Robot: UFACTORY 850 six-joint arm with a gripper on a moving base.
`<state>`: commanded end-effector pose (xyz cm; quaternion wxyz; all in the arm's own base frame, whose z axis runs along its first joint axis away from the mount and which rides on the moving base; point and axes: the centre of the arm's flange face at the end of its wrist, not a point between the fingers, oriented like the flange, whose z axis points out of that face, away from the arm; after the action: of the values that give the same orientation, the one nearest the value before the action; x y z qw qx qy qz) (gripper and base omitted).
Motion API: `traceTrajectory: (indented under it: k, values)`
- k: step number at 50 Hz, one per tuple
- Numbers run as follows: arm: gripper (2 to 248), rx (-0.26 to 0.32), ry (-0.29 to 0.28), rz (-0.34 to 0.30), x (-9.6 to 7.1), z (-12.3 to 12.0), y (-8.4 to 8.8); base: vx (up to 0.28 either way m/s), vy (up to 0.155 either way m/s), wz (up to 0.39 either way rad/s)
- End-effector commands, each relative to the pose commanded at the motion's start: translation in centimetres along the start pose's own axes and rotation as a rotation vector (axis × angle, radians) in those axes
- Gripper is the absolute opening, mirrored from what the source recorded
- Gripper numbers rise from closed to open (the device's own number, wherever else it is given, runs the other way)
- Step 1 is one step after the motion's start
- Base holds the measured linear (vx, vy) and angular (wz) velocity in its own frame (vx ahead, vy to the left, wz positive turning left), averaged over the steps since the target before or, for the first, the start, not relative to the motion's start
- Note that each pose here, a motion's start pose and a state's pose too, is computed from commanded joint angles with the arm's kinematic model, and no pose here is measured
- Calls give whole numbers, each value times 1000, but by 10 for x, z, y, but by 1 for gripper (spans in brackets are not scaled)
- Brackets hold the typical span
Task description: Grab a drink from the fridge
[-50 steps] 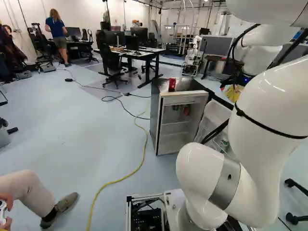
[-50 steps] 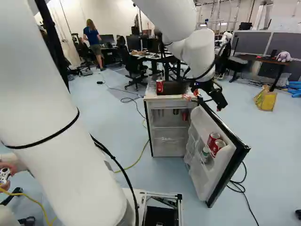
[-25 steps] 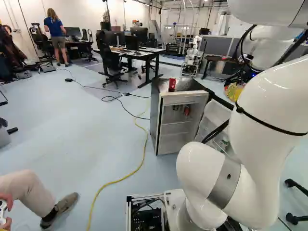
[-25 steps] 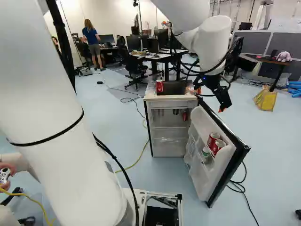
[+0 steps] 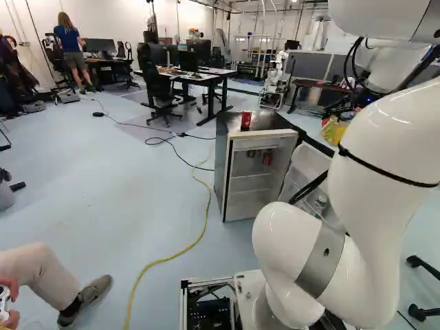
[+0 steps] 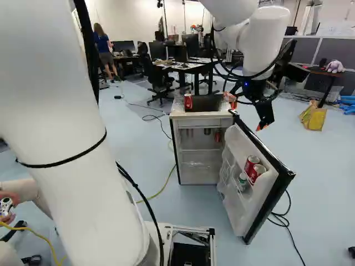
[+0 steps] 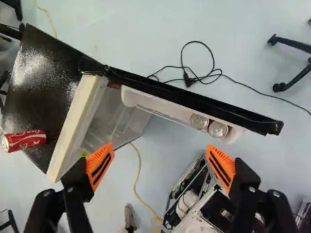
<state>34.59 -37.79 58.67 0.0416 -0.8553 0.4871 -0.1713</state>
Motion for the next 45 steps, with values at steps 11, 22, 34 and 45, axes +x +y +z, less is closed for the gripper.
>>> traceTrajectory:
  k: [11,22,34,45]
  values:
    - [247,2,-24,15,18,4,4,0,0,0]
    - [247,-2,-15,35,36,7,13,0,0,0]
    - [247,-7,-2,58,54,9,26,0,0,0]
    - [247,-12,11,77,71,10,37,0,0,0]
